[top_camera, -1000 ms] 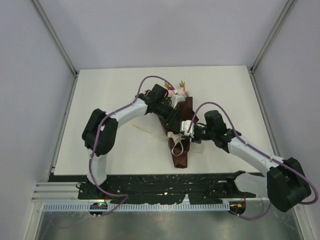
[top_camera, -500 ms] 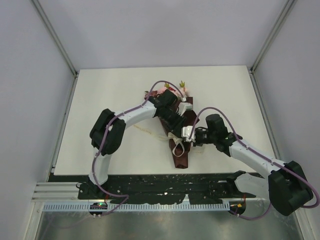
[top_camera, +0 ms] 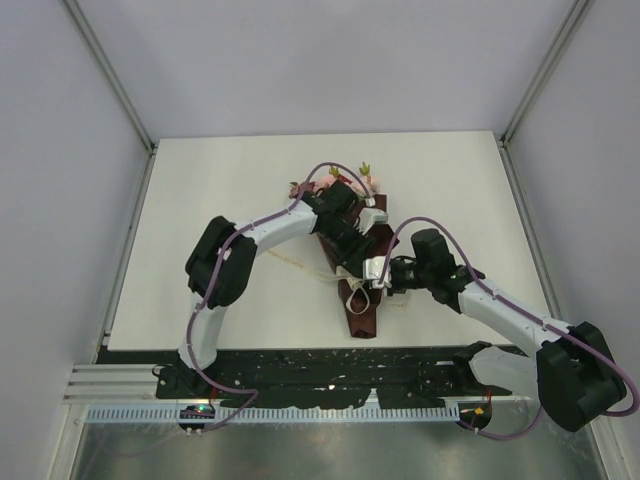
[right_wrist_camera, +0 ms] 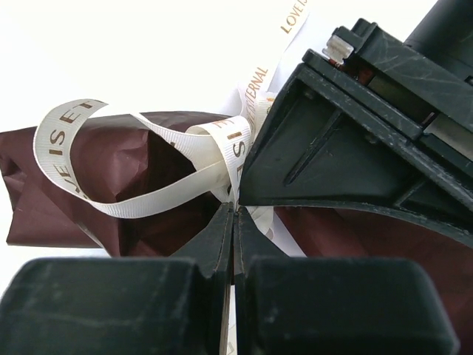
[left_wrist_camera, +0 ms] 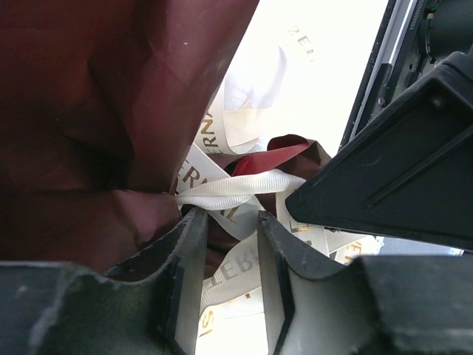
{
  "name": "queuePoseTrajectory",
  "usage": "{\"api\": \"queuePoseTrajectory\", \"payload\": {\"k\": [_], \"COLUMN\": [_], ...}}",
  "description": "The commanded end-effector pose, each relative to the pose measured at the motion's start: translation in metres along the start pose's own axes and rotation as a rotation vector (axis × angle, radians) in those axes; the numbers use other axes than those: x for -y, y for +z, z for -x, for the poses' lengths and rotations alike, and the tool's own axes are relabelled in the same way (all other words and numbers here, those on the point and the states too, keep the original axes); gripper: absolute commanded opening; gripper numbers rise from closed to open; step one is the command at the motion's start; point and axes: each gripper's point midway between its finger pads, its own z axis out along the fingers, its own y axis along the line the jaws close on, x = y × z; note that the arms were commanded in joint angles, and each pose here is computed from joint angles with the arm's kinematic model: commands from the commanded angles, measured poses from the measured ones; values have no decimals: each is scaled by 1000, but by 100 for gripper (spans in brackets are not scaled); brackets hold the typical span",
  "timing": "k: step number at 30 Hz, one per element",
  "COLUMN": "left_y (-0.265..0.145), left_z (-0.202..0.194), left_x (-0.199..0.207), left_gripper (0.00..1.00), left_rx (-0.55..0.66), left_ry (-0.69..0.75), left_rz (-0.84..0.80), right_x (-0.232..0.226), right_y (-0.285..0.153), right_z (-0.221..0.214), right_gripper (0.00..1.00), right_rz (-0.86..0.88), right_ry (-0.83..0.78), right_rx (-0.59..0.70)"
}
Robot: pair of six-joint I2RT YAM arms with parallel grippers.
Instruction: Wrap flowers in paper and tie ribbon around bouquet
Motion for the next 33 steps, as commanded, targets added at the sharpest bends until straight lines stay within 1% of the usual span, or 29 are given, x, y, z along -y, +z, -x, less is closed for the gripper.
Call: {"api": "queuePoseTrajectory", "payload": {"k": [1,2,3,6,9,15,20,22,24,26,27,28,29,30,31,32,33], "left_y": [-1,-1,-2,-10,-25,-50,-50,-49,-50,-51,-54,-55,-56,-56,-56,-56,-55], "left_z": [4,5,6,12,23,43,40,38,36,35,34,33,33,32,32,32,33], "left_x": [8,9,10,13,15,19,19,17,13,6,0,-2,-4,-5,-4,-4,-4], "left_gripper": [30,22,15,6,0,0,0,0,0,0,0,0,0,0,0,0,0], "left_rx": [-2,6,11,42,95,202,212,212,217,230,236,238,240,240,240,242,246], "left_ry": [20,26,30,42,45,59,68,57,41,5,-10,-20,-25,-25,-24,-24,-23], "left_rz": [-32,-38,-37,-48,-59,-101,-130,-136,-130,-120,-113,-112,-108,-106,-105,-105,-107], "right_x": [6,5,5,4,3,14,40,49,57,60,60,57,58,59,60,62,61], "right_y": [-2,-2,-2,-3,-3,-1,3,6,8,10,8,7,3,-2,-5,-12,-16], "right_z": [12,12,12,12,14,20,24,21,19,18,18,15,17,19,20,26,28], "right_gripper": [5,5,5,5,6,6,6,9,15,23,30,33,40,43,54,62,64], "right_rz": [0,3,6,10,14,-6,-66,-90,-105,-100,-96,-90,-96,-111,-120,-129,-128], "right_ry": [-37,-36,-40,-42,-45,-33,54,109,138,155,166,181,183,199,210,231,247], "right_rx": [36,36,38,36,40,52,38,17,0,-17,-27,-44,-46,-54,-60,-60,-64]}}
